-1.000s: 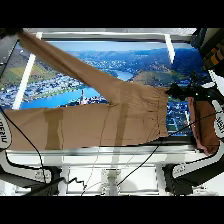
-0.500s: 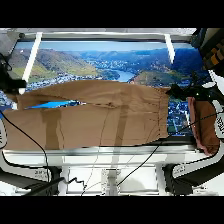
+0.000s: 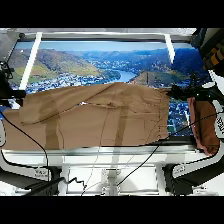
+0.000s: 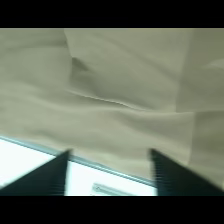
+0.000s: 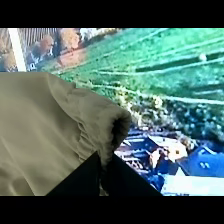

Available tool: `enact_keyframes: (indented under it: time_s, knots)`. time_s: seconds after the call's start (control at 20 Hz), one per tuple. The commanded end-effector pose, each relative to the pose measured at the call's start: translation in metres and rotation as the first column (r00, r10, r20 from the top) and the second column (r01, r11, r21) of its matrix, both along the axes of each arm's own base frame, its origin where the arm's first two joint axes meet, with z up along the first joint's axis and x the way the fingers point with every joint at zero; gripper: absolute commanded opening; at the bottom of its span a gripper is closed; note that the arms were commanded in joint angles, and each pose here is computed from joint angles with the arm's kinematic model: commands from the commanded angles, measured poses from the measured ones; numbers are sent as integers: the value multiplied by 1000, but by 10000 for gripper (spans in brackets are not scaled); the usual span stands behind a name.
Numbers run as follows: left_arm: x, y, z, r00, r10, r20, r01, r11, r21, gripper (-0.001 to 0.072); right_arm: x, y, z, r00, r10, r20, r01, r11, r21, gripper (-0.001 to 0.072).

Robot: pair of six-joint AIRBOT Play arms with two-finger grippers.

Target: Fold the clothes and pants, and hang the long-sleeved shirts on hangers.

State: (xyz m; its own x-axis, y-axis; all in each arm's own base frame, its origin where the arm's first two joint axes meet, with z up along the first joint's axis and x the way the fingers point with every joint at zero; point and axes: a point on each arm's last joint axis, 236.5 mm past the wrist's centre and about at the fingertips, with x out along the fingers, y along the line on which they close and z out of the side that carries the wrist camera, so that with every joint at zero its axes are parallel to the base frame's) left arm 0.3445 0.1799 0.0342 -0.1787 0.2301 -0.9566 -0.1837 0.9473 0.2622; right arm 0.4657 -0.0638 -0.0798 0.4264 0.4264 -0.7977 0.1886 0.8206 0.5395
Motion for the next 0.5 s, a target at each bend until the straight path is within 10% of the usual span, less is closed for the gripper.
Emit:
enact_keyframes:
  time_s: [0.0,0.45]
  knots:
    - [9,13,26,993,7,122,-15,998,64,412,0,-1,0,1000,1,0,-1,1000,-5,29]
    - [-86,49,62,857,234,460,-250,968,-27,411,0,-2,0,1000,-1,1,1,1000,-10,28]
